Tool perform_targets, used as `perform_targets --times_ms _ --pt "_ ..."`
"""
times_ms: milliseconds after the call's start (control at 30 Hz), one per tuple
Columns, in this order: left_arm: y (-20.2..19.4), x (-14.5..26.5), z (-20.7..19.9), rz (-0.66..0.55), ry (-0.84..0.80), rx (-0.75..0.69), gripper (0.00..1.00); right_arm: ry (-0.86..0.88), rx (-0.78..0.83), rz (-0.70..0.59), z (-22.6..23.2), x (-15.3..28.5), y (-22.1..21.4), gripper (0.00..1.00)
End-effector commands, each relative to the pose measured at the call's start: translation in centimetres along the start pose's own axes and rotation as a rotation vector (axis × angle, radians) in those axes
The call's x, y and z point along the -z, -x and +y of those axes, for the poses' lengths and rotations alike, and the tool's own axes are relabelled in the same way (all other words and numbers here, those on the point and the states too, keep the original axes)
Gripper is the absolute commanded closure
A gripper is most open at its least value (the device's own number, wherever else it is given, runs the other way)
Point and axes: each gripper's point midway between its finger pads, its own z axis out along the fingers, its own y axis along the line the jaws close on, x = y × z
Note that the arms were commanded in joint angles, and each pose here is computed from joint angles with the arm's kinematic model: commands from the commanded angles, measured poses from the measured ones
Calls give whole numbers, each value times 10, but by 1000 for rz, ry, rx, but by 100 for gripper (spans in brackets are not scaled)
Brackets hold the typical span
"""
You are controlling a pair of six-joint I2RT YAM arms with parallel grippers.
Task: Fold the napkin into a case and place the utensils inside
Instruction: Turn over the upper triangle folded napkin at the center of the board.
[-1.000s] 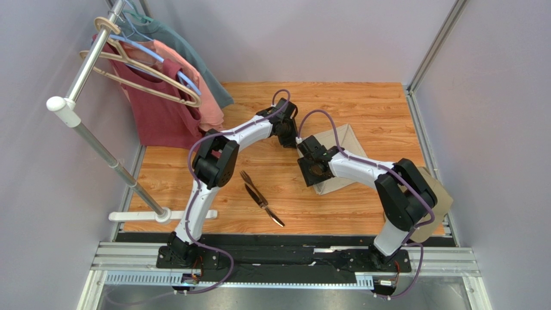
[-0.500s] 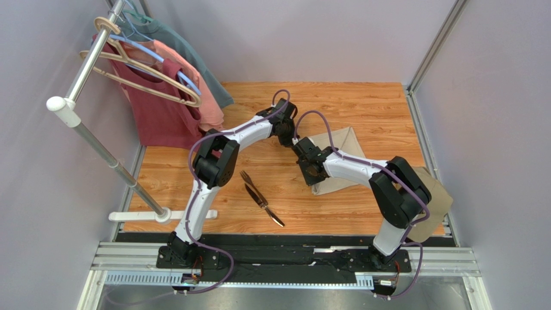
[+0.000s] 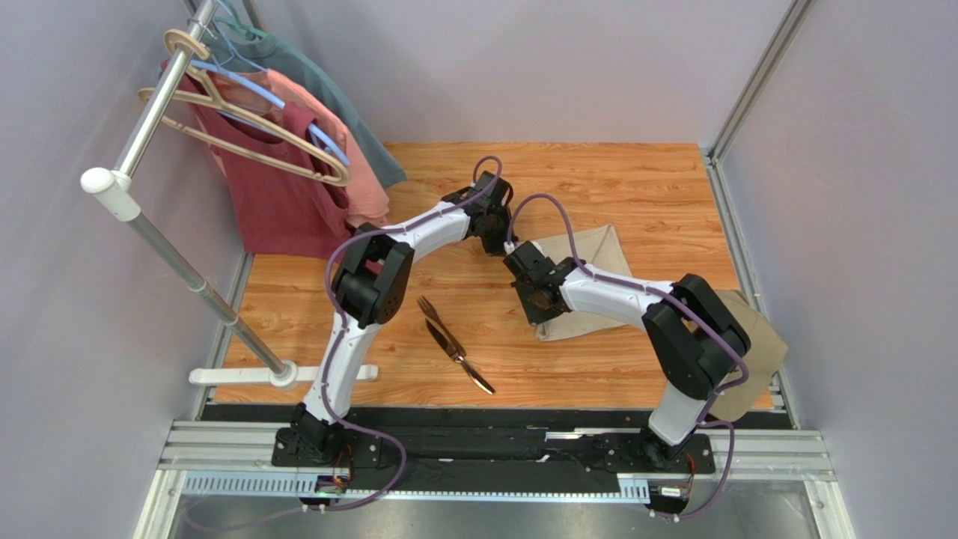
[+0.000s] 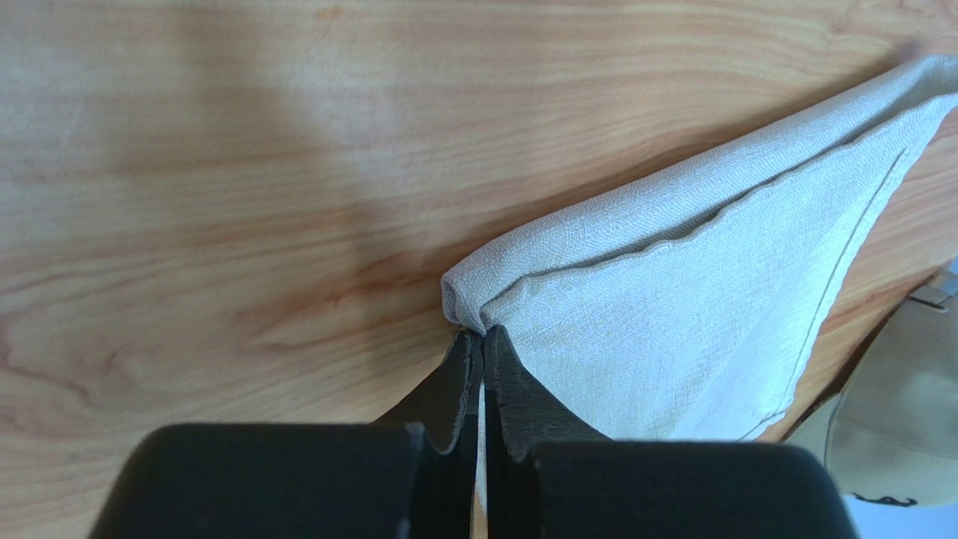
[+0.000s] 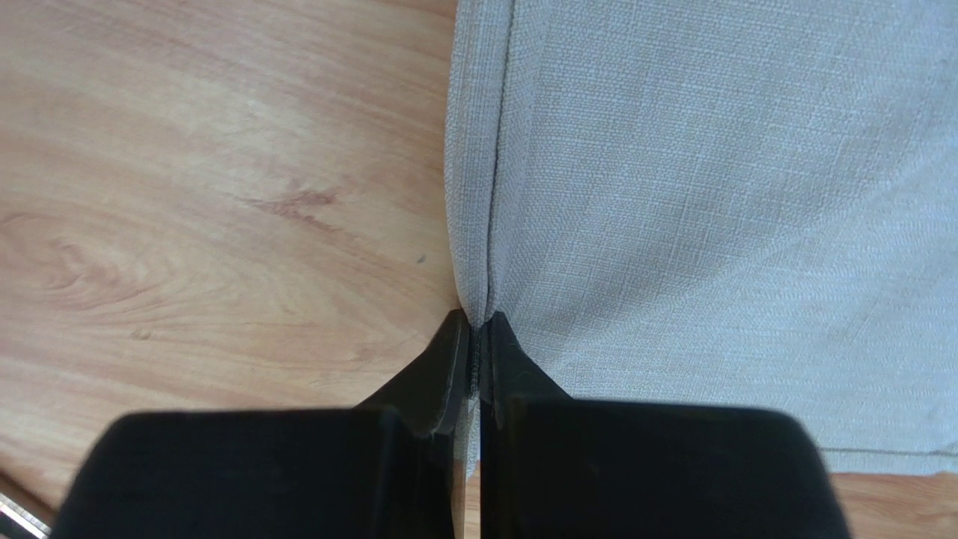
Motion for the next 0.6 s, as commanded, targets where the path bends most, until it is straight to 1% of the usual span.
perform_targets --times_ms 0,233,433,567 --pt "19 35 -12 -82 -17 -29 100 132 -30 -26 22 18 5 100" --pt "15 57 -15 -77 -10 -22 100 242 -81 -65 33 38 22 100" --pt "24 86 -12 -133 26 -47 100 336 -114 -76 49 51 33 100" --pt "36 108 -6 -164 27 -29 100 424 -142 -126 66 66 56 100"
